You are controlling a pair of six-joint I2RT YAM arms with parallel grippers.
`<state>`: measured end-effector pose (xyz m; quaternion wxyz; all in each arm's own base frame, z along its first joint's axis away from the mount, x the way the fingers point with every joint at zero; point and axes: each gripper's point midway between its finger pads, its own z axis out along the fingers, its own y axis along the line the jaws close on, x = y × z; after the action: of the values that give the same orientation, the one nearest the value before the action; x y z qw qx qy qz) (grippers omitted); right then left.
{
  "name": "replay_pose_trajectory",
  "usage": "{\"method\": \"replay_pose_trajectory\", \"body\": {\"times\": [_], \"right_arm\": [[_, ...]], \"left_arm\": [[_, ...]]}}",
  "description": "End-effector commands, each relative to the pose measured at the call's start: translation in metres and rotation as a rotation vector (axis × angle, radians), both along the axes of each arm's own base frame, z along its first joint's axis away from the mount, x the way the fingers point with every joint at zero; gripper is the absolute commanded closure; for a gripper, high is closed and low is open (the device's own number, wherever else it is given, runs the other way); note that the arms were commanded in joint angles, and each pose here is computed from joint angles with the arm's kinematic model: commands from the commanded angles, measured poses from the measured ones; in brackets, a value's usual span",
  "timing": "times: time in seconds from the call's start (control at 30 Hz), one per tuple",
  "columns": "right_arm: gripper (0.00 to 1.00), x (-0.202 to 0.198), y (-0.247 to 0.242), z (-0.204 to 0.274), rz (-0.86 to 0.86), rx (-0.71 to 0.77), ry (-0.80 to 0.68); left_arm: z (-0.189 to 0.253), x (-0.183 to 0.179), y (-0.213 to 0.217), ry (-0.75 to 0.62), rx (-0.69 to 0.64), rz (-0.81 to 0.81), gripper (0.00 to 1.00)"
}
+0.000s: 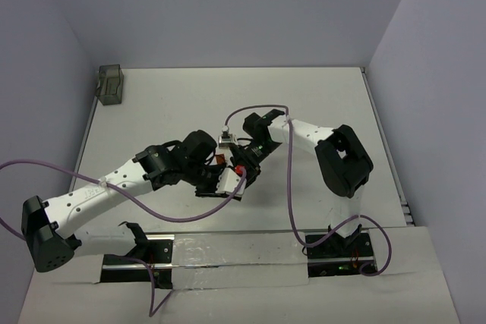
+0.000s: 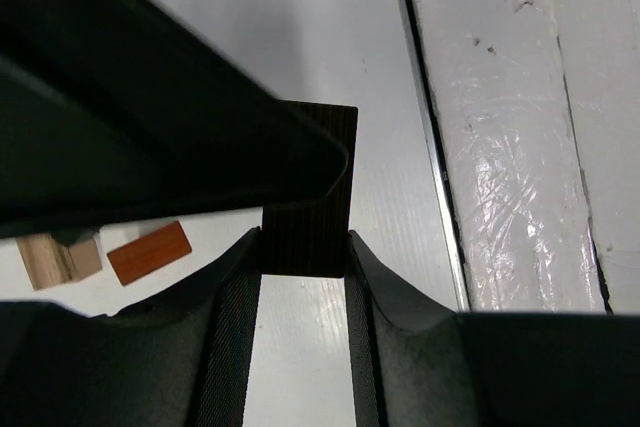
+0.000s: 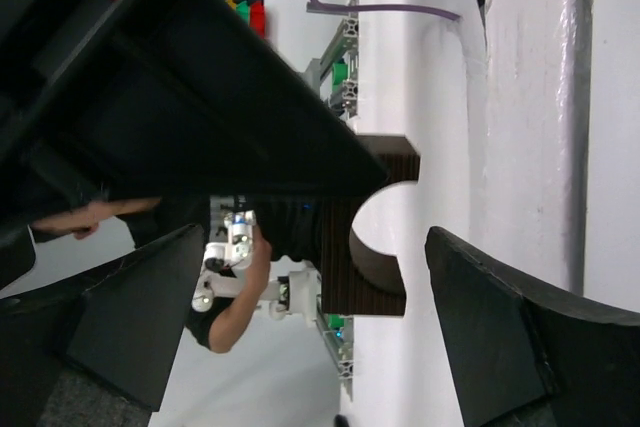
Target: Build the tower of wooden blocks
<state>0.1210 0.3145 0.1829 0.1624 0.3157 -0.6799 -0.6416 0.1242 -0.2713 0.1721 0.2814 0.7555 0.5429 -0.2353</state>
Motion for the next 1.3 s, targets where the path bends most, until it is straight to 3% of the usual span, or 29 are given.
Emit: {"method": "replay_pose_trajectory", "body": {"times": [0.0, 0.33, 0.4, 0.57, 0.8, 1.03, 1.27], "right_arm": [[0.00, 0.012, -0.004, 0.043, -0.061, 0.162, 0.023], [0.00, 0.092, -0.052, 0.034, -0.301, 0.032, -0.192], [0.00, 0.119, -0.082, 0.040, -0.441, -0.033, -0.254], [0.00, 0.176, -0.136, 0.041, -0.778, -0.259, -0.660], [0.00, 0.176, -0.176, 0.032, -0.934, -0.367, -0.834], [0.00, 0.171, -0.182, 0.018, -0.934, -0.400, -0.854], [0.00, 0.172, -0.177, 0.019, -0.922, -0.379, -0.836]], "left_arm": [[0.021, 0.002, 0.001, 0.042, -0.095, 0.038, 1.00], [0.032, 0.027, 0.017, 0.071, -0.143, 0.168, 1.00], [0.034, 0.054, 0.025, 0.042, -0.136, 0.223, 1.00], [0.030, 0.108, 0.023, 0.079, -0.118, 0.307, 1.00], [0.010, 0.166, 0.024, 0.003, -0.095, 0.271, 0.96], [0.000, 0.208, 0.015, -0.024, -0.108, 0.299, 0.93], [-0.024, 0.223, 0.009, -0.017, -0.089, 0.283, 0.90]]}}
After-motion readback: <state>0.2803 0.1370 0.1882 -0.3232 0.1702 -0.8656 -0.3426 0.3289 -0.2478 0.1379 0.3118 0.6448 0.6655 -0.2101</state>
